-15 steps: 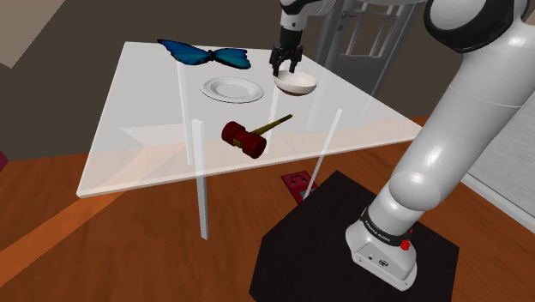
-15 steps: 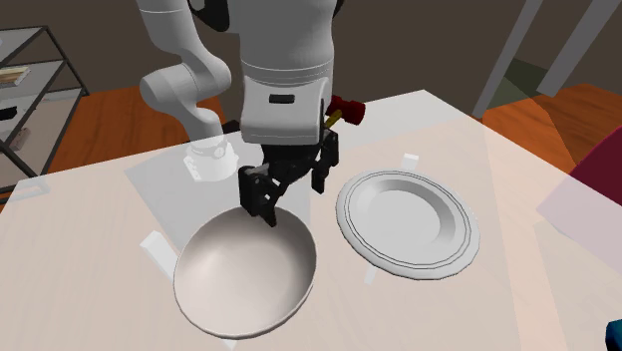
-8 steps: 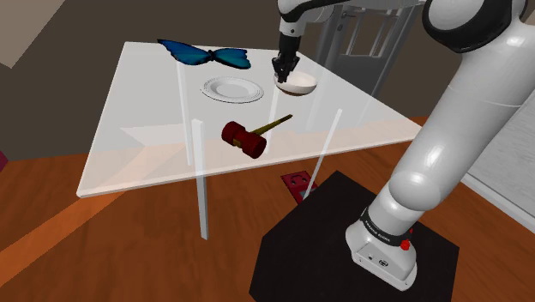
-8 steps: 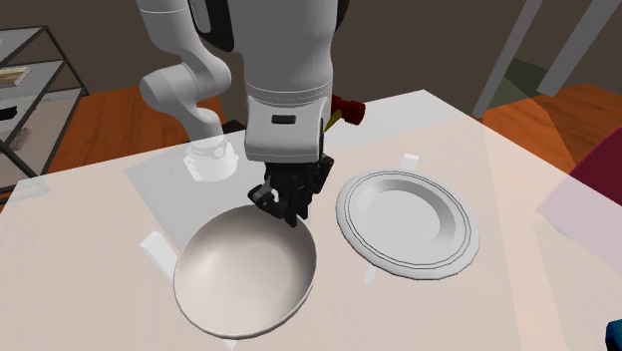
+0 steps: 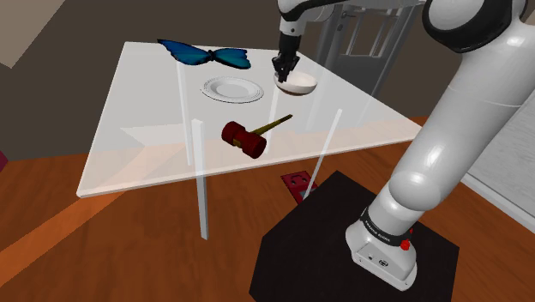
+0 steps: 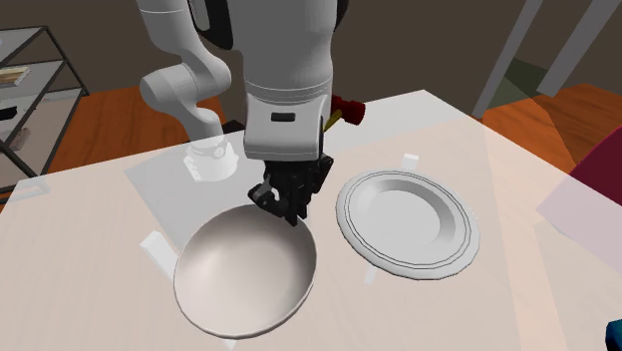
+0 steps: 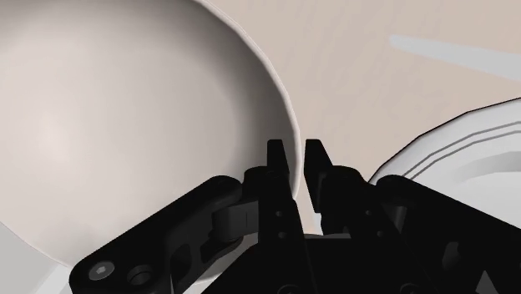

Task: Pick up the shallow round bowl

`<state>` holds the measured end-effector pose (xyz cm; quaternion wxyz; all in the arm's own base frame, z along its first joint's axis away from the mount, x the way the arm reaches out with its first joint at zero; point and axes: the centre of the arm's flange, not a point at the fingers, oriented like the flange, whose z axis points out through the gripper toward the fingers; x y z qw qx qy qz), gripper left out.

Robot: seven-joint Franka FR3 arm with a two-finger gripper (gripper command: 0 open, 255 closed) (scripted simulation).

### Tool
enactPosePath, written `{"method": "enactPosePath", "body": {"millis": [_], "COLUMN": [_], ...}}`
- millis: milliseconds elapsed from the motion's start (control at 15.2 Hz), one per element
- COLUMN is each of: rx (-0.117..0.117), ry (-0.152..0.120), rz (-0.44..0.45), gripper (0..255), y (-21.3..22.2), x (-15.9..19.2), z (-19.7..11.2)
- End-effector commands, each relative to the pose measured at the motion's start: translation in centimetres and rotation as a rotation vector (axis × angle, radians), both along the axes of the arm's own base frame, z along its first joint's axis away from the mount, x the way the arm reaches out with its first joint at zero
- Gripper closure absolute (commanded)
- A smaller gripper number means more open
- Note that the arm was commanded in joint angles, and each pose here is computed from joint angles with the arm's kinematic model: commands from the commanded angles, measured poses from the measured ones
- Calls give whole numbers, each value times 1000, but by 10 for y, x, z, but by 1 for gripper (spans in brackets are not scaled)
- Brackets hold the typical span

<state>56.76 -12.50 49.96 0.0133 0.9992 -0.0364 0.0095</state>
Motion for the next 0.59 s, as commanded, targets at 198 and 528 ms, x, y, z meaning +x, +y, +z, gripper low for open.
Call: {"method": "enactPosePath", "body": {"millis": [198,528], "rx": [0,0], "ry": [0,0], "rz": [0,0], "gripper": [255,255], "y": [0,0], "x": [0,0], "z": [24,50]}}
